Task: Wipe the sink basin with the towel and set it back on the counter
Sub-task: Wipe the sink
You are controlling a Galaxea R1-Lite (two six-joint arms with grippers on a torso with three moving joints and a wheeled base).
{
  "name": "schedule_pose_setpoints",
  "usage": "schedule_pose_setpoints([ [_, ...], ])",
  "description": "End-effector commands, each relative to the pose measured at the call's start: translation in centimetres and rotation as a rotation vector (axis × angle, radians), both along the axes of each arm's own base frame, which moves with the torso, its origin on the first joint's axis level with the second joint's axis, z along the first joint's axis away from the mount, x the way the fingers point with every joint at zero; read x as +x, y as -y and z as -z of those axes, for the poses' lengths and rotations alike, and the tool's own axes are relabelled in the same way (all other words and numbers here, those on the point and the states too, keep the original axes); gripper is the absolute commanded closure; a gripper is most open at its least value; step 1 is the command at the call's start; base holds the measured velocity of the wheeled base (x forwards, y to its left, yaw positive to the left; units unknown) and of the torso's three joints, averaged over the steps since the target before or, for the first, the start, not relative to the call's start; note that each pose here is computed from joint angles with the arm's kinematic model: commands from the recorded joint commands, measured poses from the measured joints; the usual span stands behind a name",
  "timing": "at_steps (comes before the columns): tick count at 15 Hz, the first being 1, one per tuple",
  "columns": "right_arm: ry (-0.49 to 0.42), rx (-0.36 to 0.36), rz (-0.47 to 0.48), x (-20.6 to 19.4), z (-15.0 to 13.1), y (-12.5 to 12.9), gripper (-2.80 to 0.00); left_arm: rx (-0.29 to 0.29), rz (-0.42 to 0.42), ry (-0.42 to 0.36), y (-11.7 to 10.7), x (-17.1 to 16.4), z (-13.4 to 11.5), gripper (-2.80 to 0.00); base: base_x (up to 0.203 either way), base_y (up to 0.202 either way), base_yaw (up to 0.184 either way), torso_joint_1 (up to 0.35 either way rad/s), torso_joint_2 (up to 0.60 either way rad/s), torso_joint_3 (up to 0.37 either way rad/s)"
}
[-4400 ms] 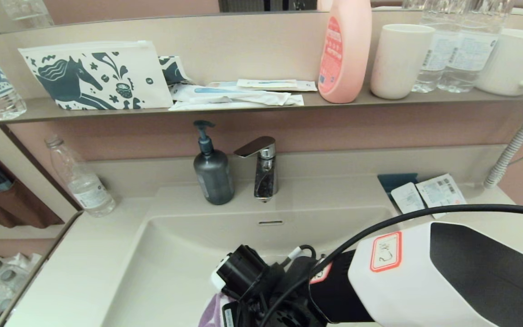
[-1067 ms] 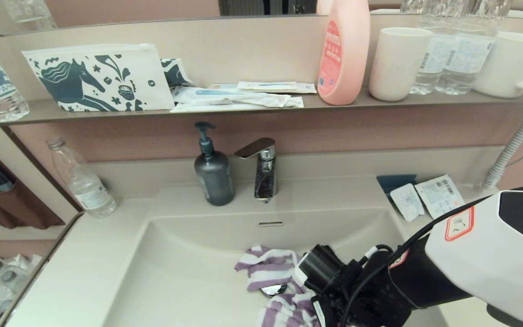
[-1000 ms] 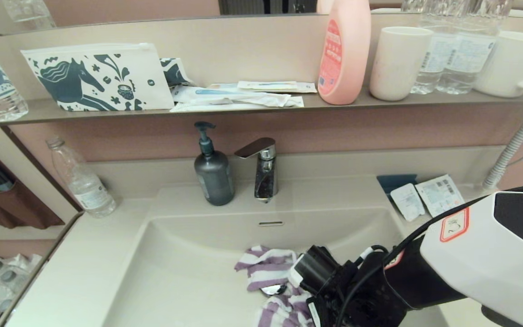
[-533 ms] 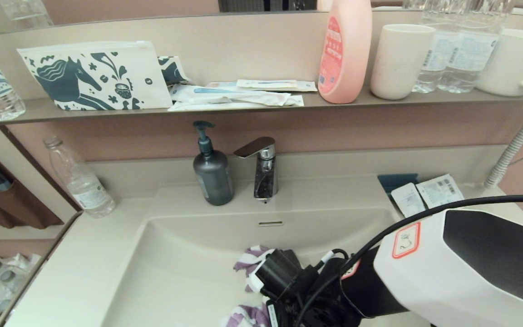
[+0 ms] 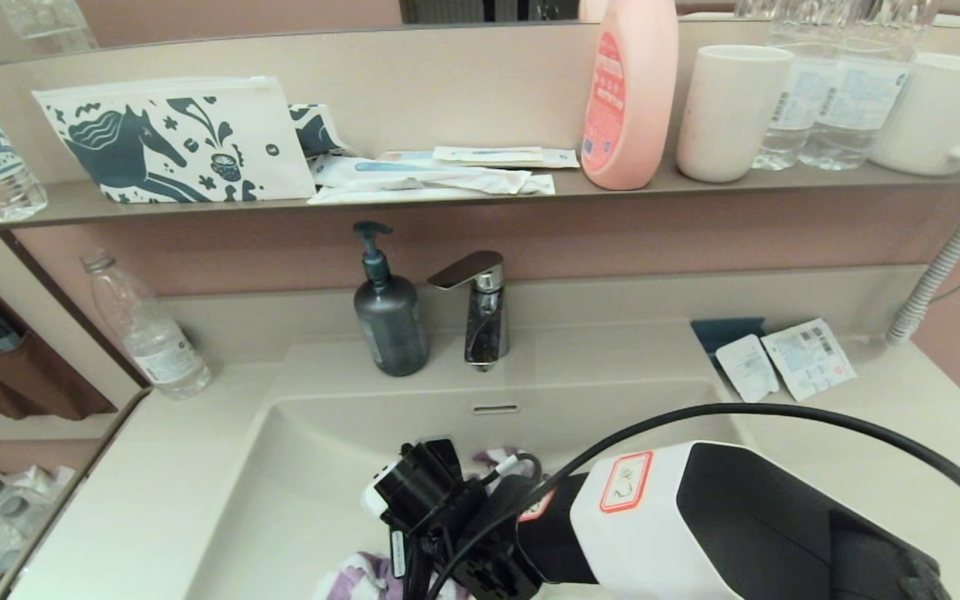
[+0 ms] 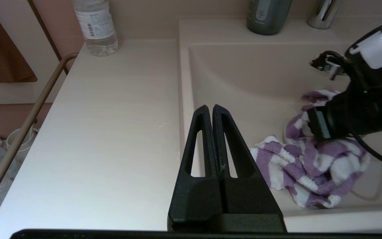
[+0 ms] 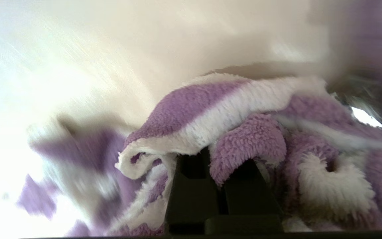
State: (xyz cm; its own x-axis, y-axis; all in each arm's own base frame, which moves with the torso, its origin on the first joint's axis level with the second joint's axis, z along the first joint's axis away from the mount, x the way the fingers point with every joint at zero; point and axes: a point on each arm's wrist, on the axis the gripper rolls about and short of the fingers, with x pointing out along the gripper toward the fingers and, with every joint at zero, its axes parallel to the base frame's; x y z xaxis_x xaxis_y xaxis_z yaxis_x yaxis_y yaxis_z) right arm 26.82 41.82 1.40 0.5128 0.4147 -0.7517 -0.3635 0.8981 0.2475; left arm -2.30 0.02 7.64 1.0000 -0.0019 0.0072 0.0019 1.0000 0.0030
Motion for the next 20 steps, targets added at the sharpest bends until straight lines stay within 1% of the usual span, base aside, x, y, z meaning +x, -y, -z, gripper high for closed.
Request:
schedule_pose_setpoints([
  [1, 0.012, 0.005, 0.005, 0.6, 1.9, -1.1, 0.0, 0.0, 0.0, -0.001, 0.0, 0.0, 0.0, 0.0, 0.0, 0.0, 0.0, 0.0, 0.0, 0.0],
  [2, 0.048, 0.021, 0.025, 1.3, 1.9, -1.1, 0.0, 0.0, 0.0, -0.001, 0.0, 0.0, 0.0, 0.0, 0.0, 0.0, 0.0, 0.0, 0.0, 0.0],
  [4, 0.099, 0.01, 0.056, 2.8, 1.8, -0.3, 0.0, 0.0, 0.0, -0.001, 0.0, 0.0, 0.0, 0.0, 0.0, 0.0, 0.0, 0.0, 0.0, 0.0],
  [6, 0.16, -0.016, 0.122, 4.3, 1.6, 0.7, 0.0, 0.0, 0.0, -0.001, 0.0, 0.0, 0.0, 0.0, 0.0, 0.0, 0.0, 0.0, 0.0, 0.0],
  [7, 0.18, -0.022, 0.148, 4.8, 1.5, 1.0, 0.0, 0.0, 0.0, -0.001, 0.0, 0.0, 0.0, 0.0, 0.0, 0.0, 0.0, 0.0, 0.0, 0.0],
  [9, 0.204, -0.067, 0.197, 4.9, 1.5, 2.1, 0.0, 0.0, 0.0, -0.001, 0.0, 0.0, 0.0, 0.0, 0.0, 0.0, 0.0, 0.0, 0.0, 0.0],
  [11, 0.208, -0.103, 0.227, 4.8, 1.1, 3.3, 0.0, 0.0, 0.0, -0.001, 0.0, 0.0, 0.0, 0.0, 0.0, 0.0, 0.0, 0.0, 0.0, 0.0],
  [14, 0.202, -0.152, 0.268, 4.7, 0.9, 5.8, 0.0, 0.0, 0.0, -0.001, 0.0, 0.0, 0.0, 0.0, 0.0, 0.0, 0.0, 0.0, 0.0, 0.0],
  [17, 0.175, -0.223, 0.308, 4.4, 0.7, 9.3, 0.0, 0.0, 0.0, -0.001, 0.0, 0.0, 0.0, 0.0, 0.0, 0.0, 0.0, 0.0, 0.0, 0.0],
  [20, 0.145, -0.271, 0.358, 4.3, -0.1, 12.9, 0.0, 0.0, 0.0, -0.001, 0.0, 0.0, 0.0, 0.0, 0.0, 0.0, 0.0, 0.0, 0.0, 0.0],
])
